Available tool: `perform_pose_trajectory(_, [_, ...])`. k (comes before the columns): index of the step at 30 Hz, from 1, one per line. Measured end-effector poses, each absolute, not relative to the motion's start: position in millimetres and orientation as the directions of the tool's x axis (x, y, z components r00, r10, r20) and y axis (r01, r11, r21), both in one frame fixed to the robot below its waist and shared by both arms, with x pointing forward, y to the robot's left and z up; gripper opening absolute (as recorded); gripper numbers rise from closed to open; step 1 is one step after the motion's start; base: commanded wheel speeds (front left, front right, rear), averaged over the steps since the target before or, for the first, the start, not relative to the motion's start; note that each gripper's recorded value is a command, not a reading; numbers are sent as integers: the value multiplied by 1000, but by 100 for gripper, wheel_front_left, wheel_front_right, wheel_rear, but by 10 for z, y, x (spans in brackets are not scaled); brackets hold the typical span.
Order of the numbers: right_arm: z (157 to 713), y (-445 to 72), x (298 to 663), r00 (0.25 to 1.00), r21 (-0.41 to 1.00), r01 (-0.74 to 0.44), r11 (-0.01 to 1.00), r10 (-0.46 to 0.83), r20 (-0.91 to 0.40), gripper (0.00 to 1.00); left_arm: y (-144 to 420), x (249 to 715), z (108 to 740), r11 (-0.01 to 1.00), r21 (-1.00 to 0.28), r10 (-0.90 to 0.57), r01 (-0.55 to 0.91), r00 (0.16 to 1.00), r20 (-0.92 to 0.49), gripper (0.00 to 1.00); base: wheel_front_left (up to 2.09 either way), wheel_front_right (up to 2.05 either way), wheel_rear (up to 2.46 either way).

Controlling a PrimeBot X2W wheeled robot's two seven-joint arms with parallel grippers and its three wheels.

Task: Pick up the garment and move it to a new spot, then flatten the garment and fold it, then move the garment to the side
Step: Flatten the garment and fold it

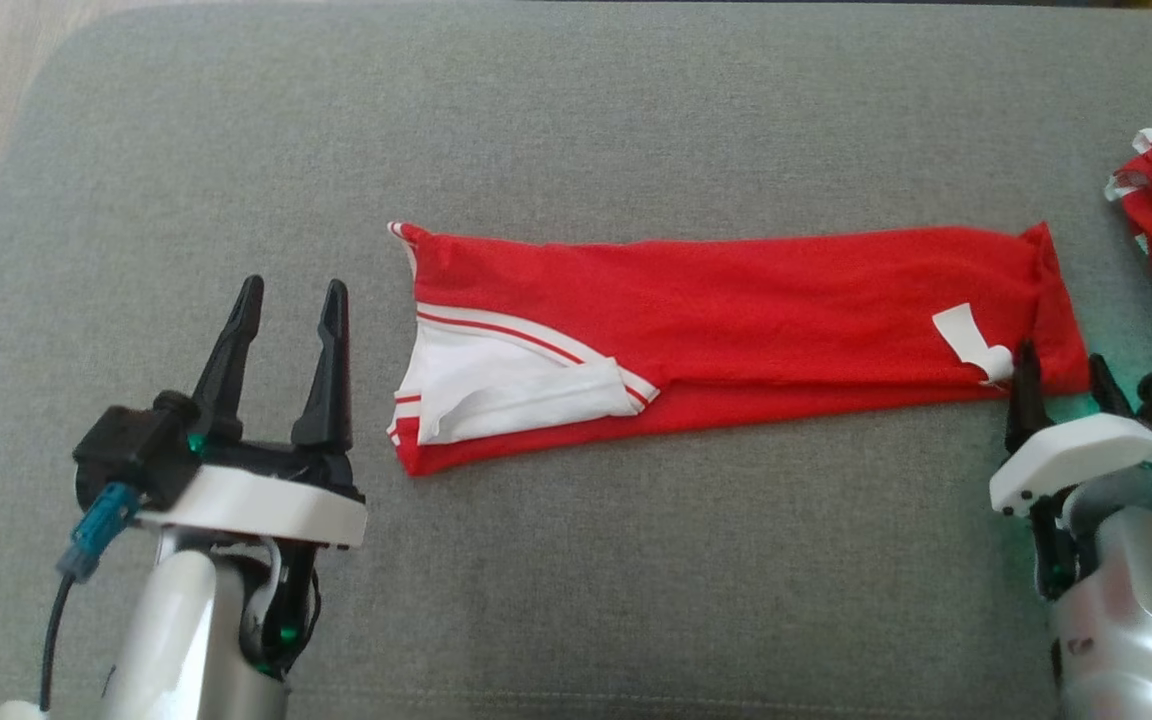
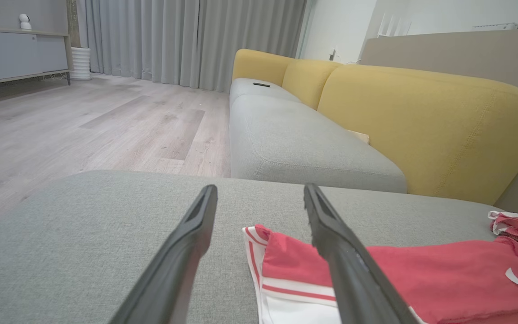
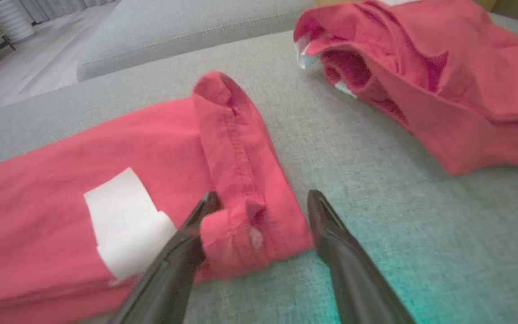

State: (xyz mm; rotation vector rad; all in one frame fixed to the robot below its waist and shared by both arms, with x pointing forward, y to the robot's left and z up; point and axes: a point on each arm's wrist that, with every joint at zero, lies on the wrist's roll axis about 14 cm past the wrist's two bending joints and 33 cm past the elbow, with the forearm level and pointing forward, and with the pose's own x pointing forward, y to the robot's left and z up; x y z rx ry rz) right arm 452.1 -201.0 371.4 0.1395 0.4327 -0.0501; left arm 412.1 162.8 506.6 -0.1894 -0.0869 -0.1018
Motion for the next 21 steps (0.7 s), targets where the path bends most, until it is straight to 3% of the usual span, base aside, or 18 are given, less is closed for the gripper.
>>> perform_pose_trajectory(11, [3607,-2054,4511,881,135,129,982,-51,-471,100,1580,4133,5011,975,-188,-105,119,991,80,100,0,0,0])
perform_pose_trajectory(12, [3604,-2047,4508,880,136,127,983,-49,-473,51,1572,4134,5014,975,-189,-107,121,991,81,100,0,0,0])
perform_pose_trajectory(13, [3610,-2040,4511,880,137,125,983,-47,-473,18,1564,4134,5018,974,-189,-109,123,991,82,100,0,0,0])
perform_pose_trajectory(14, [3625,-2033,4519,882,138,123,983,-45,-469,0,1554,4135,5024,974,-190,-112,126,990,84,100,0,0,0])
perform_pose_trajectory(21, [3758,-2109,4518,903,125,131,983,-66,-425,0,1507,4129,5080,971,-191,-124,142,987,99,100,0,0,0])
